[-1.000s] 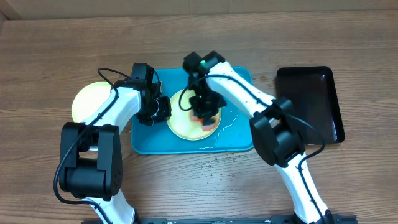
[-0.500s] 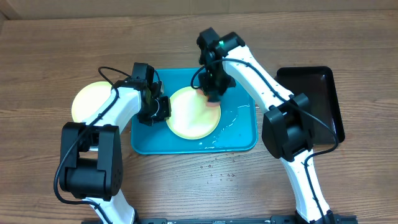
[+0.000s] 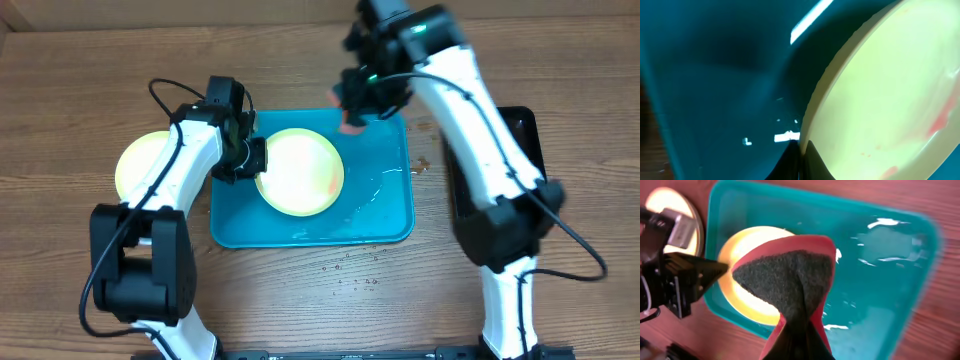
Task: Clean dirty plates on tray and stack at the side
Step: 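Lift the yellow plate with the left gripper and stack it on the left pile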
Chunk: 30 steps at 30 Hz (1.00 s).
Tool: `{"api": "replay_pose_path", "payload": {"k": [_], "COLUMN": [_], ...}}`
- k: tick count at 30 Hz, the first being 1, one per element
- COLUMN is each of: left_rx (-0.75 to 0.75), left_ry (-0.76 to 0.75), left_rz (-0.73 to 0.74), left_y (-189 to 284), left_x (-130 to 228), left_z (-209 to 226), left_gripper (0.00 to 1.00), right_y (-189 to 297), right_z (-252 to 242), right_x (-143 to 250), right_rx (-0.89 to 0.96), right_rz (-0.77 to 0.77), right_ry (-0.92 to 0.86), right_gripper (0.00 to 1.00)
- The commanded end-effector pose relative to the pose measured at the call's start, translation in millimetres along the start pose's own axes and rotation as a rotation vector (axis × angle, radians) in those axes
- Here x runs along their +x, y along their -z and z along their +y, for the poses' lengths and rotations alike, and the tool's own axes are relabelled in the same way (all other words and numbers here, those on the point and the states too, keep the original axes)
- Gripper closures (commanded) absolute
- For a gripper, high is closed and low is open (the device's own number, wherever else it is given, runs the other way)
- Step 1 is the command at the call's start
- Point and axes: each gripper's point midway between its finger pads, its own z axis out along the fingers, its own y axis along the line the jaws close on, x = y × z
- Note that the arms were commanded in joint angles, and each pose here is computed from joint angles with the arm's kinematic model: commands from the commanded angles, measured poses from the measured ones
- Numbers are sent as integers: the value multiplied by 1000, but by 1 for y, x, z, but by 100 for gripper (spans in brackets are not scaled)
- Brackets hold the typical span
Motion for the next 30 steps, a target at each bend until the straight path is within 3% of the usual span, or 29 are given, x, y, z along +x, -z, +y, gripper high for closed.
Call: {"api": "replay_pose_path", "payload": {"k": [1,7,15,30], "left_rx": [-72,-250,-586,-1068], "left_ry": [-48,-100,-208,-137], "left_rz": [-149,-311,-510,-969], "left_y": [47,97,150,245], "left_x": [-21,-27,-25,-10], "left_z": [3,5,-15,-54], "left_gripper": [96,96,96,96], "right_y": [33,41,42,43], "right_z": [-28,-62,-67,-71], "right_x": [-7,-11,-11,-11], "right_rx": [43,65,68,94], "right_rz": [-65,-73,-76,-78], "right_ry": [-54,-128,-136,-138], "right_gripper": [96,96,96,96]}}
